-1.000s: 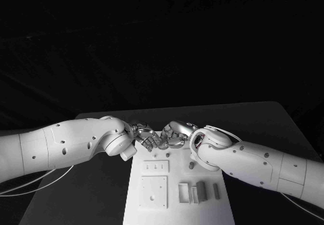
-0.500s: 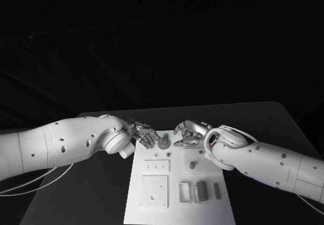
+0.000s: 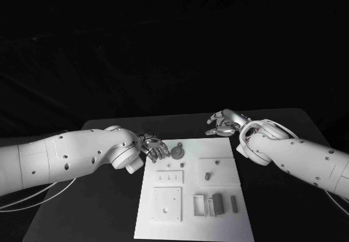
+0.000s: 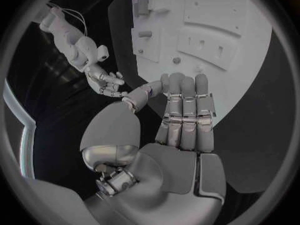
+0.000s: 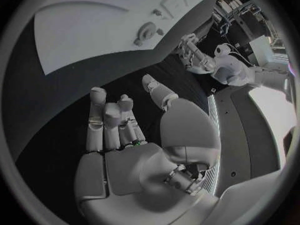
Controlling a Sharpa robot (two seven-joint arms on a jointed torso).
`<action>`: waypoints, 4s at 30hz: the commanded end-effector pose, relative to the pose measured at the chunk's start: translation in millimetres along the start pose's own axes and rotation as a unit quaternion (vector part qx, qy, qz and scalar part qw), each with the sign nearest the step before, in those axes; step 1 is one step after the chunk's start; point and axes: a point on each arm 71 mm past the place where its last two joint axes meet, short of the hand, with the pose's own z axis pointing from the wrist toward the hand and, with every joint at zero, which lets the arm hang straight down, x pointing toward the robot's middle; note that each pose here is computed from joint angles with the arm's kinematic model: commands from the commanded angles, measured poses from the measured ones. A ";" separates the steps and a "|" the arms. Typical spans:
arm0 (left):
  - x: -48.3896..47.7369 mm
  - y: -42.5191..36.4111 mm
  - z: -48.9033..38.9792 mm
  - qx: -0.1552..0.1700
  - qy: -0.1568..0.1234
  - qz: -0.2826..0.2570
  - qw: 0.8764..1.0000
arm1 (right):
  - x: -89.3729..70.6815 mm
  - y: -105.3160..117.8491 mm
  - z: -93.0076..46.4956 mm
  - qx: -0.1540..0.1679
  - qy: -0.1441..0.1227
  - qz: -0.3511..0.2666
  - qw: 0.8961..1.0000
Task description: Assemble the parts on the task board
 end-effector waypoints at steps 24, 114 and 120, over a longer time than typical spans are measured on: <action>52.2 26.5 17.5 -0.029 -0.003 0.070 0.997 | -40.1 -7.5 6.0 0.010 -0.040 0.027 0.999; 78.6 39.3 29.2 -0.024 -0.017 0.150 0.988 | -37.4 -4.2 5.1 0.009 -0.028 0.028 0.999; 79.0 39.2 29.5 -0.024 -0.015 0.153 0.988 | -37.5 -4.5 5.1 0.009 -0.028 0.029 0.999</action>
